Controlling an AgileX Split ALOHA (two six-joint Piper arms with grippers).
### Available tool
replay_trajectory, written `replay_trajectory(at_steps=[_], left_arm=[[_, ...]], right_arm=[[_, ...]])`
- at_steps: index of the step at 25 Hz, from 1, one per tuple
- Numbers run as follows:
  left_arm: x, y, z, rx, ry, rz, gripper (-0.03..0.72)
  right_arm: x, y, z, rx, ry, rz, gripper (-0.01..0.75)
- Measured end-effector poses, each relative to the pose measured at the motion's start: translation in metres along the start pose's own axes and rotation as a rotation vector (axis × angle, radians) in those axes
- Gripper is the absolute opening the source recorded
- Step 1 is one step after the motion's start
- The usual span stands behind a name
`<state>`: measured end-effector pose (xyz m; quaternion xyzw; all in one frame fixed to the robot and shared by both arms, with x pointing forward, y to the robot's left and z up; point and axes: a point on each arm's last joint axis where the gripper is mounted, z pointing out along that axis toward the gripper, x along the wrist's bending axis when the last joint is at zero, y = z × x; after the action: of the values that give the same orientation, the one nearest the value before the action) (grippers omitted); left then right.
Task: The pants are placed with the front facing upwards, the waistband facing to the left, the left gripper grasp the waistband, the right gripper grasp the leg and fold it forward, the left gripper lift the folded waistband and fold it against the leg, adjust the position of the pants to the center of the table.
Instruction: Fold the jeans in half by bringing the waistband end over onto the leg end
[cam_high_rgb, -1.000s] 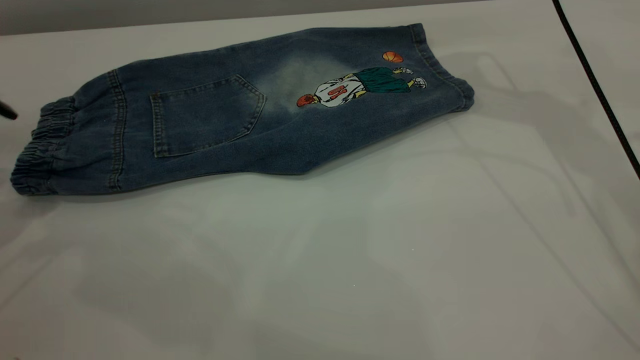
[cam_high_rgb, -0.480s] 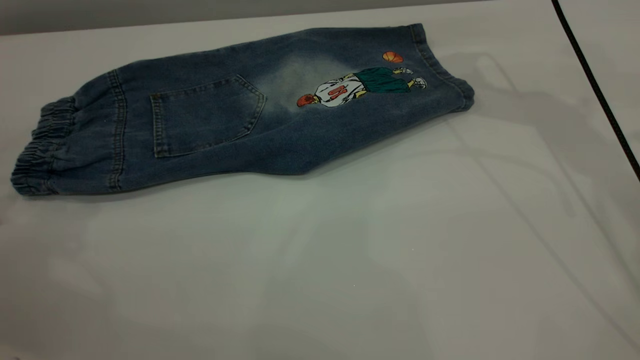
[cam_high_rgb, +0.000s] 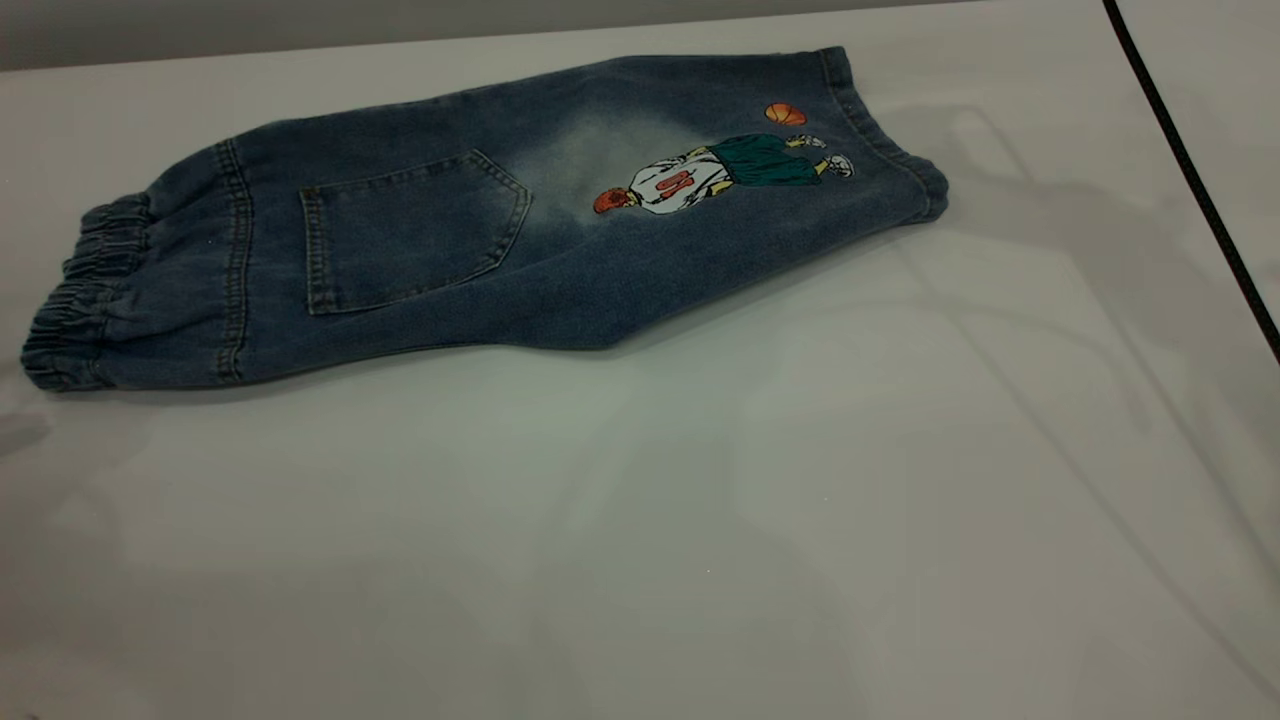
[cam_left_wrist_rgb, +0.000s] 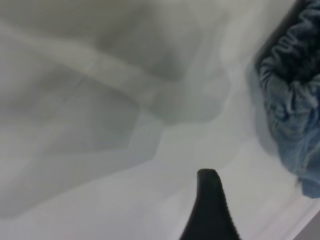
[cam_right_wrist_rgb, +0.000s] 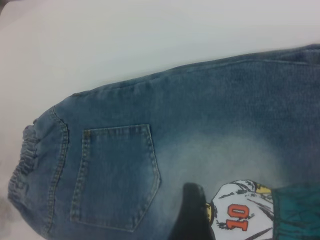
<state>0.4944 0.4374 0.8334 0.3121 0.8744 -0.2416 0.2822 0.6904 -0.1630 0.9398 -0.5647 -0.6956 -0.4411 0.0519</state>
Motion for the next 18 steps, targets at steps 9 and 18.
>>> replay_trajectory(at_steps=[9, 18], left_arm=[[0.001, 0.007, 0.021, -0.036, -0.092, -0.008, 0.472], [-0.007, 0.012, 0.045, -0.099, -0.121, 0.000, 0.472]], right_arm=[[0.000, 0.000, 0.000, 0.001, 0.001, -0.014, 0.506], [0.000, 0.000, 0.000, 0.001, 0.001, -0.015, 0.506]])
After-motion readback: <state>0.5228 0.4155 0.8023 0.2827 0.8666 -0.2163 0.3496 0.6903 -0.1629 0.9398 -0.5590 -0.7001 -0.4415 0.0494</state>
